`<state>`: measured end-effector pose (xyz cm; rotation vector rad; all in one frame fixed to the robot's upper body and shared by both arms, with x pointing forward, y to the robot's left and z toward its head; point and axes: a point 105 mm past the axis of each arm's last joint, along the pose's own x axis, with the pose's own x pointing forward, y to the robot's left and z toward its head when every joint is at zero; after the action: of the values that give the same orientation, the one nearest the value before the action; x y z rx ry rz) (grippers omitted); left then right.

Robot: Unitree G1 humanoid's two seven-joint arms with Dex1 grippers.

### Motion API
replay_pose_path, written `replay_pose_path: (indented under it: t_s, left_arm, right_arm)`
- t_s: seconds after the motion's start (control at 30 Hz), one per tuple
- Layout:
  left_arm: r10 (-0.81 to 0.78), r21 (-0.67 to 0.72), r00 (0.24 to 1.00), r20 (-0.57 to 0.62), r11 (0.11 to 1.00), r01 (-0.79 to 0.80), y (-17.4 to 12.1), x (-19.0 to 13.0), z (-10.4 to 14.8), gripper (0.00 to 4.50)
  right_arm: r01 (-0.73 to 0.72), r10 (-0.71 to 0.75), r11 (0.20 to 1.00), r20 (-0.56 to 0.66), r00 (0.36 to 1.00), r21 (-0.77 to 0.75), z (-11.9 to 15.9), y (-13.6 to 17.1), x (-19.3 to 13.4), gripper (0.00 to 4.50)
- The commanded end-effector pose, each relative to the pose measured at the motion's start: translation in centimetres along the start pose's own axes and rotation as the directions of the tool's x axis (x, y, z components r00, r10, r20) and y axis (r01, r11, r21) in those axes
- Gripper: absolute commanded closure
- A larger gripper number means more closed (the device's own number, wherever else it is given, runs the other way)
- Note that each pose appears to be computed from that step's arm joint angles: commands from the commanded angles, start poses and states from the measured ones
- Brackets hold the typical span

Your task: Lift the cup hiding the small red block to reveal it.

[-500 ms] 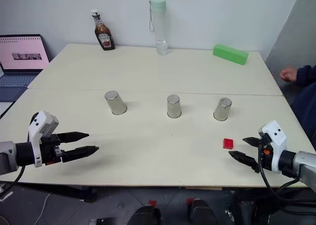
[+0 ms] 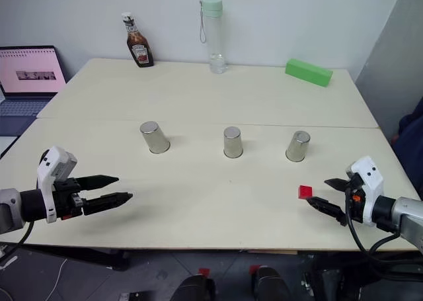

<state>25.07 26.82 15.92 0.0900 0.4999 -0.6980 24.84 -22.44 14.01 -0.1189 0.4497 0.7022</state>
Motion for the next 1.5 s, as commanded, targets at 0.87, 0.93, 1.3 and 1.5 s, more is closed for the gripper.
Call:
replay_pose_path:
  t_s: [0.87,0.93,1.3,1.5]
  left_arm:
    - [0.010,0.073,0.998,0.058,0.997,-0.014,0.05,0.29,2.01,0.03]
    - [0.012,0.074,0.998,0.062,0.997,-0.017,0.18,0.30,2.12,0.03]
    - [0.017,0.075,0.998,0.055,0.997,-0.021,0.67,0.34,1.90,0.03]
    - [0.017,0.075,0.998,0.054,0.997,-0.021,0.69,0.28,1.73,0.03]
  right_arm:
    - [0.012,-0.012,1.000,0.031,0.999,-0.025,0.80,0.15,-0.06,0.00]
    - [0.014,-0.014,1.000,0.037,0.999,-0.019,0.92,0.07,-0.05,0.00]
    - [0.010,-0.010,1.000,0.040,0.999,-0.017,0.98,0.22,0.06,0.00]
    - [0.006,-0.005,1.000,0.047,0.999,-0.015,1.13,0.36,0.16,0.00]
